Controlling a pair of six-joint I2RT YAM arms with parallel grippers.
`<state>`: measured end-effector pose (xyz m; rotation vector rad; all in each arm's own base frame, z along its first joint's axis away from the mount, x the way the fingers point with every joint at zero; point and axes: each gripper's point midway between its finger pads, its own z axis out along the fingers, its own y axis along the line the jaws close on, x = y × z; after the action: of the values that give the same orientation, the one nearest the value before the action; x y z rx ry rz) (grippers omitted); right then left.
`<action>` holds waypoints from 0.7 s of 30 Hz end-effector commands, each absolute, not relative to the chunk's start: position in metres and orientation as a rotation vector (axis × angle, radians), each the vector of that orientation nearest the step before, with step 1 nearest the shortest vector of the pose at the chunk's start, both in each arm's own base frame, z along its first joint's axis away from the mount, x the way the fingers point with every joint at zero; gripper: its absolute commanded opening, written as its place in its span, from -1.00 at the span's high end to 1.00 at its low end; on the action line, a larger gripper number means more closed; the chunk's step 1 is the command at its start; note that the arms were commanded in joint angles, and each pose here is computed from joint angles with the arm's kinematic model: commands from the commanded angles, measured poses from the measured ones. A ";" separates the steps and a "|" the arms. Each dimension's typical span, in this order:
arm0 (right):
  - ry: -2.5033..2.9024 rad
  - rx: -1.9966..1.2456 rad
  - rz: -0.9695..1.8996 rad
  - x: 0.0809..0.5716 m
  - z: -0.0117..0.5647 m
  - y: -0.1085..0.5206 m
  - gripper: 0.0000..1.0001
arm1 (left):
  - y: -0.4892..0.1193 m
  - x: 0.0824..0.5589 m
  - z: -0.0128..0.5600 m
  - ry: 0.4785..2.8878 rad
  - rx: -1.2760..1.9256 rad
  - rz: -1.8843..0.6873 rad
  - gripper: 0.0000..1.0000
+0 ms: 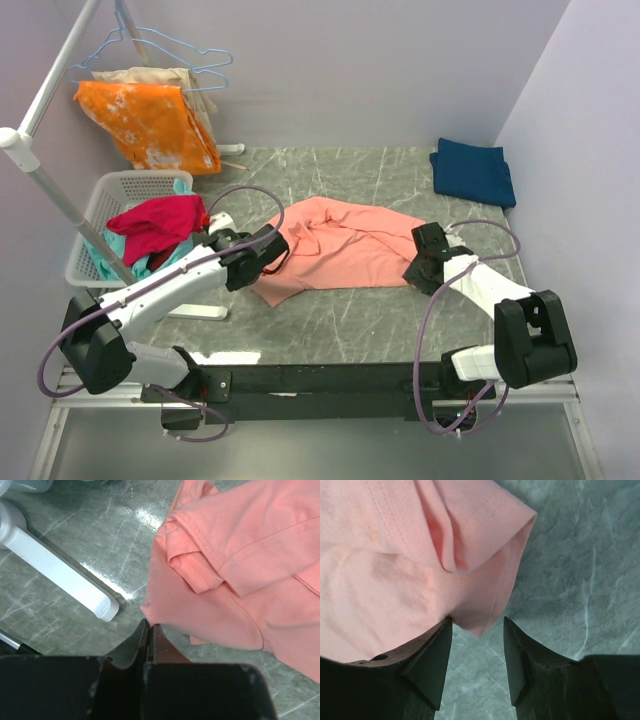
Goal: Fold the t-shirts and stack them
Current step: Flatten the tshirt out
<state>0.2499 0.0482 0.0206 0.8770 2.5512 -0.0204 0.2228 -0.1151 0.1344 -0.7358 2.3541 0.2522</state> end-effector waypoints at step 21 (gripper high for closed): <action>2.450 0.898 -0.085 0.271 0.050 0.037 0.55 | -0.109 0.228 0.139 2.346 -0.740 0.234 0.98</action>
<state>0.2572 0.0419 0.0203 0.8918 2.5411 -0.0880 0.2273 -0.1121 0.1340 -0.7441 2.3586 0.2491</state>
